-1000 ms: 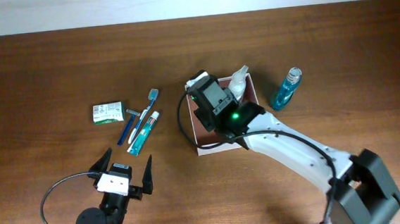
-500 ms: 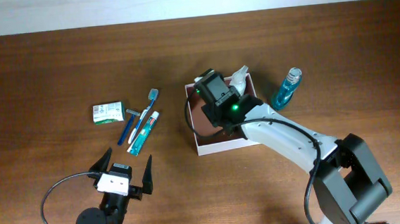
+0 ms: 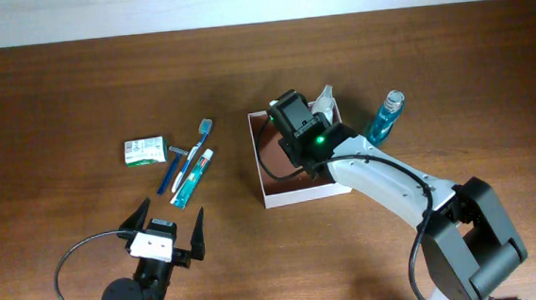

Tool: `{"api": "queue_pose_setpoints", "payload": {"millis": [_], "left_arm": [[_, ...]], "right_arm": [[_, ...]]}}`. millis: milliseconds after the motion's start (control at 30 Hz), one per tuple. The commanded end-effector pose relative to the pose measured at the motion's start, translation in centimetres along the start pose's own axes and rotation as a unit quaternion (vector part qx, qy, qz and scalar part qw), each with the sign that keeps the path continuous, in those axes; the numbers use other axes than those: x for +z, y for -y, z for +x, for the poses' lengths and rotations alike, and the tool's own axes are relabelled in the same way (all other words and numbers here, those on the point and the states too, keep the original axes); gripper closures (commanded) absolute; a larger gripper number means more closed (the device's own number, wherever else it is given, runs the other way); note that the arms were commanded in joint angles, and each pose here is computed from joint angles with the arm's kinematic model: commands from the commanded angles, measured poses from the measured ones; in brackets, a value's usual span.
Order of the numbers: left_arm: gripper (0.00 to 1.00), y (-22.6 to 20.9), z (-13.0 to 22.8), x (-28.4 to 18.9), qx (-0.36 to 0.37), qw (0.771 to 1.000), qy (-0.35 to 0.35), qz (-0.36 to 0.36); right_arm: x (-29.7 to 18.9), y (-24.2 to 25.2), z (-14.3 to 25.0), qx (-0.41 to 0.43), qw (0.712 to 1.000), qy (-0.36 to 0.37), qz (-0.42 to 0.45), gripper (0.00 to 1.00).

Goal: Pack container
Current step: 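Lower the soap bottle into the box and open the right gripper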

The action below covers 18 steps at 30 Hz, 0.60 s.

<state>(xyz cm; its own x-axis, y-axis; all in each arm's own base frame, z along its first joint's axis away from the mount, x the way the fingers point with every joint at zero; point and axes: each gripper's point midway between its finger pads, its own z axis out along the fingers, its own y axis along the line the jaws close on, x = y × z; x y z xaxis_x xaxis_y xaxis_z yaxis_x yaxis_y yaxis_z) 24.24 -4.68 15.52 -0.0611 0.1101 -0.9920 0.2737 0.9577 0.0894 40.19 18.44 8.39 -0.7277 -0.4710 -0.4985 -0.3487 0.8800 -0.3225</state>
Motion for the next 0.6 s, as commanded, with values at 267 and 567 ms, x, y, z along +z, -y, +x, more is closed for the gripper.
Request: {"api": "queue_pose_setpoints", "payload": {"millis": [267,567], "left_arm": [[0.00,0.16,0.02,-0.05,0.008,1.000,0.001,0.005],[0.00,0.16,0.02,-0.05,0.008,1.000,0.001,0.005]], "right_arm": [[-0.05,1.64,-0.41,-0.008,0.999,0.000,0.040,0.96],[-0.01,1.06,-0.42,-0.008,1.000,0.000,0.024,0.96]]}}
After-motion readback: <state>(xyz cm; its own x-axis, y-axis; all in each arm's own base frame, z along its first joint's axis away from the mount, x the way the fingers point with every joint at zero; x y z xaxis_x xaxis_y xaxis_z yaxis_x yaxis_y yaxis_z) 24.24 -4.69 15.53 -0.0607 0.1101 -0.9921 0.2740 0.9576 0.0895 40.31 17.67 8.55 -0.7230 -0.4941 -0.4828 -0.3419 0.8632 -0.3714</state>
